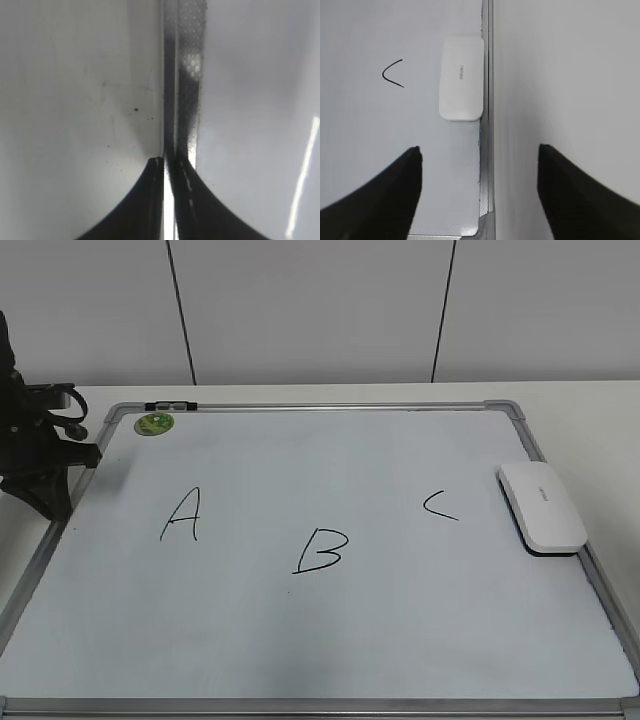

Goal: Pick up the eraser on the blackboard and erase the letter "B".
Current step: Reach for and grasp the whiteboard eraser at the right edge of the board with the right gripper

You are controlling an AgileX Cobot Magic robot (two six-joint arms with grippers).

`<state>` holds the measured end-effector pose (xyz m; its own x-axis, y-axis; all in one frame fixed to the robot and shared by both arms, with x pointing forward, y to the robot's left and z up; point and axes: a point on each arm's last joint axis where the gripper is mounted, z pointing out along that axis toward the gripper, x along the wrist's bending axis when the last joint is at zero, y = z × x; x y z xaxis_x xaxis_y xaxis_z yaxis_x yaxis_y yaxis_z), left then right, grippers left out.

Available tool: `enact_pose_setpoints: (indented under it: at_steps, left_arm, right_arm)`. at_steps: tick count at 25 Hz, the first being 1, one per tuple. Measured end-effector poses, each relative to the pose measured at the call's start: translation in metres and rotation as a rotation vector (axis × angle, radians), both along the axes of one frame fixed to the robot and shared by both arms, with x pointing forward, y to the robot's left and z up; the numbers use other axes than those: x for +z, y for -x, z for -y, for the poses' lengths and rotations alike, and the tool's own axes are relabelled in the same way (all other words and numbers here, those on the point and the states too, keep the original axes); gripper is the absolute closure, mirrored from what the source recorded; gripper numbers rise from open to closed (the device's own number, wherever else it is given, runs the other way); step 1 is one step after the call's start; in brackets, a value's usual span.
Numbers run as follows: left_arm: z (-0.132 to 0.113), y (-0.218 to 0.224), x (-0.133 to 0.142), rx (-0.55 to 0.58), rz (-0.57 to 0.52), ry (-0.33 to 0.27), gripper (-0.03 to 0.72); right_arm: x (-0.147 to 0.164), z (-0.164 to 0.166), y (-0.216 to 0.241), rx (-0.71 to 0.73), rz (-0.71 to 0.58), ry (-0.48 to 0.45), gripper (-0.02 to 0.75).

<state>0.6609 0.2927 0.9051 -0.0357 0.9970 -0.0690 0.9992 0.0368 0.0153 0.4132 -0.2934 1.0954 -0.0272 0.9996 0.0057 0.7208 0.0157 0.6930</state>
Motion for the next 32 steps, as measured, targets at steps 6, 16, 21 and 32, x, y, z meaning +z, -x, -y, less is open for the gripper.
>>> enact_pose_setpoints:
  at_steps: [6,16,21,32]
  left_arm:
    - [0.0,0.0,0.0,0.001,0.0,0.002,0.659]
    - [0.001,0.0,0.0,0.006,-0.001,0.011,0.657]
    - [0.001,0.0,0.0,0.008,-0.001,0.014,0.655]
    - [0.002,0.0,0.0,0.01,-0.001,0.017,0.654]
  right_arm:
    - [-0.023,-0.003,-0.048,0.015,-0.194,-0.005,0.078]
    - [-0.069,-0.012,-0.127,0.045,-0.414,-0.074,0.07]
    - [-0.081,-0.015,-0.154,0.05,-0.449,-0.075,0.072]
    - [-0.113,-0.043,-0.2,0.04,-0.585,-0.042,0.076]
